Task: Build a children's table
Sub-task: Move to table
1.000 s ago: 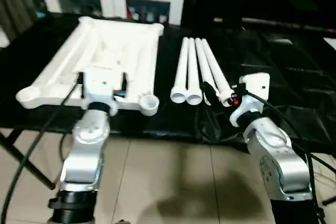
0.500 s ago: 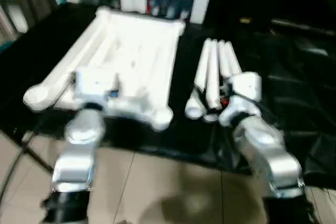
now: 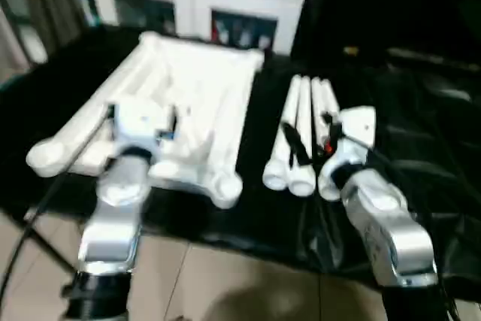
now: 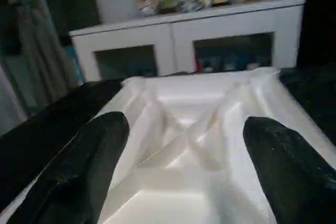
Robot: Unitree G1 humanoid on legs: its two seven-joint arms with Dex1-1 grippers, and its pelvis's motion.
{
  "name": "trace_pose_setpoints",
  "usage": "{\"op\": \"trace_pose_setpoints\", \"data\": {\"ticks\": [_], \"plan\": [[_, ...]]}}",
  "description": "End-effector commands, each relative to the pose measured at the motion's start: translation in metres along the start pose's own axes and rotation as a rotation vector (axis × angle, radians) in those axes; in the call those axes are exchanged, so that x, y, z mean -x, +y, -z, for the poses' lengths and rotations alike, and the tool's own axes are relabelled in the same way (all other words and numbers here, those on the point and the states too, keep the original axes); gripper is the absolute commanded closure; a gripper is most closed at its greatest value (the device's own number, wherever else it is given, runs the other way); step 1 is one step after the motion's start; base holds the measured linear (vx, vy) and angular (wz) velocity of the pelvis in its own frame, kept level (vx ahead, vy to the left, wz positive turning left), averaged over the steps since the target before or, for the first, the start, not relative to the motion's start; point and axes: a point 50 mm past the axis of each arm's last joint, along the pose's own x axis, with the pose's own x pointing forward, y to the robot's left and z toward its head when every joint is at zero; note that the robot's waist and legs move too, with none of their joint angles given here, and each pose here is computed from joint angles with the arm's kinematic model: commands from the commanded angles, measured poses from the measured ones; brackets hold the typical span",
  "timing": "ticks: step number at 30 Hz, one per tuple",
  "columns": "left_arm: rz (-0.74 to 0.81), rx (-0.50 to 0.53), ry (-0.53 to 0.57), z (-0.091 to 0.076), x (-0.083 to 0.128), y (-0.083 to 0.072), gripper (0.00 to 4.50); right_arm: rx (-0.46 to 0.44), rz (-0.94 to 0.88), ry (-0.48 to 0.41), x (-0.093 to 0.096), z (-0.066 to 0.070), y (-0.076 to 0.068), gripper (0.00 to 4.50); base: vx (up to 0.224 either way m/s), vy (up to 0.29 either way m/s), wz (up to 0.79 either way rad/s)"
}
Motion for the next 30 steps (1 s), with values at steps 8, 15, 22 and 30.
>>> {"op": "trace_pose_setpoints", "data": {"ticks": [8,15,22,30], "plan": [[0.063,0.015,-0.019,-0.0046,-0.0031,-0.0131,0.34,0.035,0.023,0.022,0.0027,0.0011,-0.0084,0.00,0.116,-0.068,-0.43],[0.054,0.009,-0.018,-0.0032,-0.0022,-0.0063,0.34,0.035,-0.014,0.005,0.0021,-0.0042,-0.0080,0.00,0.124,0.040,-0.01],[0.058,-0.014,-0.034,-0.0045,-0.0027,-0.0042,0.34,0.043,-0.025,0.003,0.0027,-0.0052,-0.0110,0.00,0.082,-0.068,-0.01],[0.087,-0.011,-0.029,-0.0031,-0.0020,-0.0115,0.34,0.042,-0.019,0.004,0.0037,-0.0036,-0.0101,0.00,0.037,0.003,0.00]]}}
